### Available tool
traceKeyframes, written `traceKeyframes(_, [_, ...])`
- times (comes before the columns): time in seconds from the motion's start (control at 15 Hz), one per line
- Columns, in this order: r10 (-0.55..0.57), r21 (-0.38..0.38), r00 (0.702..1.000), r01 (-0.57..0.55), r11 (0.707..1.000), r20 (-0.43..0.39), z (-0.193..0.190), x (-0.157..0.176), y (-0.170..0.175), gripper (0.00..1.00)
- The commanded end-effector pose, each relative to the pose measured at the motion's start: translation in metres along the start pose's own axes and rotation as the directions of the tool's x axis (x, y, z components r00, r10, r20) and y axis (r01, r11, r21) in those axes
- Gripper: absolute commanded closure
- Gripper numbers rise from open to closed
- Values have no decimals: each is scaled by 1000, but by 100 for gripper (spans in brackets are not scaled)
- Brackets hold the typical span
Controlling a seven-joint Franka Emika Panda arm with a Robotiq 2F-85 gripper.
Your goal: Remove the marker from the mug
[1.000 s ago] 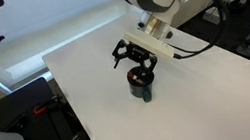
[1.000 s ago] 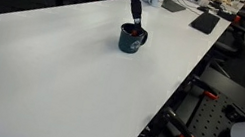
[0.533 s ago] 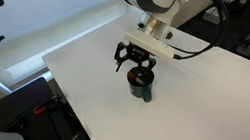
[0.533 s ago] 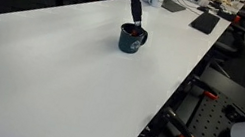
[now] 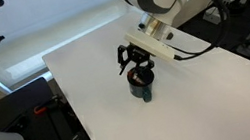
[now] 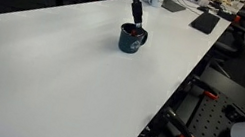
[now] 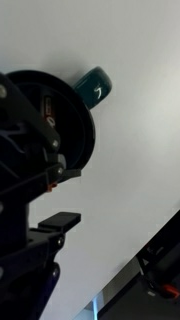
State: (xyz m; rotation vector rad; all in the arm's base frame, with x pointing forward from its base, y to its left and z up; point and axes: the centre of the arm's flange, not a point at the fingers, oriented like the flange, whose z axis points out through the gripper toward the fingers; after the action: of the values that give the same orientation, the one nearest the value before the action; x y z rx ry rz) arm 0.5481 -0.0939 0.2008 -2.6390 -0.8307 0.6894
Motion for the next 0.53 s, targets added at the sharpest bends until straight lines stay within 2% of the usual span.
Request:
traceKeyframes(0.0, [41,-37,999,-40,999,9,-8,-8,-1,28])
traceKeyframes(0.27, [85,-103,996,-82,991,25,-23,-15,3,1])
traceKeyframes(0.47, [77,-122,996,-72,990,36,-28,-13,3,0])
